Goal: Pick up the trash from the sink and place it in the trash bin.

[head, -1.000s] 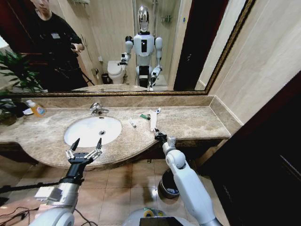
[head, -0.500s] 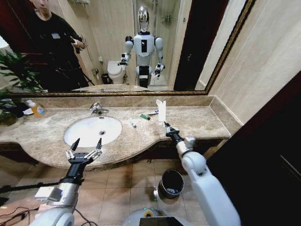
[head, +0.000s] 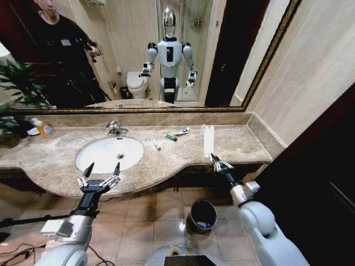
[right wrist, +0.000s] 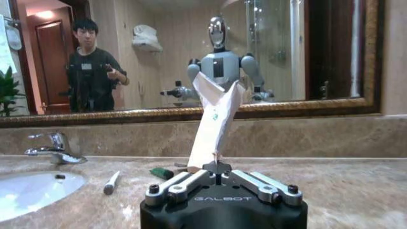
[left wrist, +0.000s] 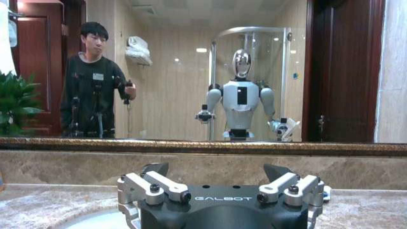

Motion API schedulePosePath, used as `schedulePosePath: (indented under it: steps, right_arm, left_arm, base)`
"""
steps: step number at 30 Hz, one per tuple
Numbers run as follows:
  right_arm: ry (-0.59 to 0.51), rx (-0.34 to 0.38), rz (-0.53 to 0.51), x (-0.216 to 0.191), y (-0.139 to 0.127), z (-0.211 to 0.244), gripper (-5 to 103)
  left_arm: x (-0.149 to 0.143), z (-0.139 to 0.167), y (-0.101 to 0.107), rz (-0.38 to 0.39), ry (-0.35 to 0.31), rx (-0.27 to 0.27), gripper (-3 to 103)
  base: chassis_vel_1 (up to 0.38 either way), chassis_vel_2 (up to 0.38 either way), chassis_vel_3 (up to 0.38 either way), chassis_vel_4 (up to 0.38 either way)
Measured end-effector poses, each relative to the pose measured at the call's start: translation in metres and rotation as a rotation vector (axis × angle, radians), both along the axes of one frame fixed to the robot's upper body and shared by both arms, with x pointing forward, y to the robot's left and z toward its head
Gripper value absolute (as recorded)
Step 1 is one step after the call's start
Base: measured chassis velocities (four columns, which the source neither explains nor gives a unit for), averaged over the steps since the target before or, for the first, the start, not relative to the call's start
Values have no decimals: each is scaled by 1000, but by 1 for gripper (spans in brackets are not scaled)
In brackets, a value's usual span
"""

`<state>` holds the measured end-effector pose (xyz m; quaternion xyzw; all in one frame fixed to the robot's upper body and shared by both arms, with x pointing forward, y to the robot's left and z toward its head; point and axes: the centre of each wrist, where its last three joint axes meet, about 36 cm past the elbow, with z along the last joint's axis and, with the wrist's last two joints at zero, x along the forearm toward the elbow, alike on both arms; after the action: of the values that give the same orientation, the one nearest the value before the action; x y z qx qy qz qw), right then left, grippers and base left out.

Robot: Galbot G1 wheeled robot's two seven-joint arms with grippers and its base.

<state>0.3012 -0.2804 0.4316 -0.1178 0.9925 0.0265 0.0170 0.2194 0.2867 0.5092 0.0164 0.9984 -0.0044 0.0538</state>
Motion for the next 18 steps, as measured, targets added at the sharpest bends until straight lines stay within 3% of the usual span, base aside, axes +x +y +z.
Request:
schedulePosePath:
  steps: [7, 18]
  right_arm:
    - [-15, -13, -30, -27, -7, -54, 0]
    - [96, -46, -58, -45, -14, -153, 0]
  left_arm:
    - [0, 0, 0, 0, 0, 0, 100]
    - [0, 0, 0, 0, 0, 0, 100]
  base:
    - [0, 0, 0, 0]
    - [0, 0, 0, 0]
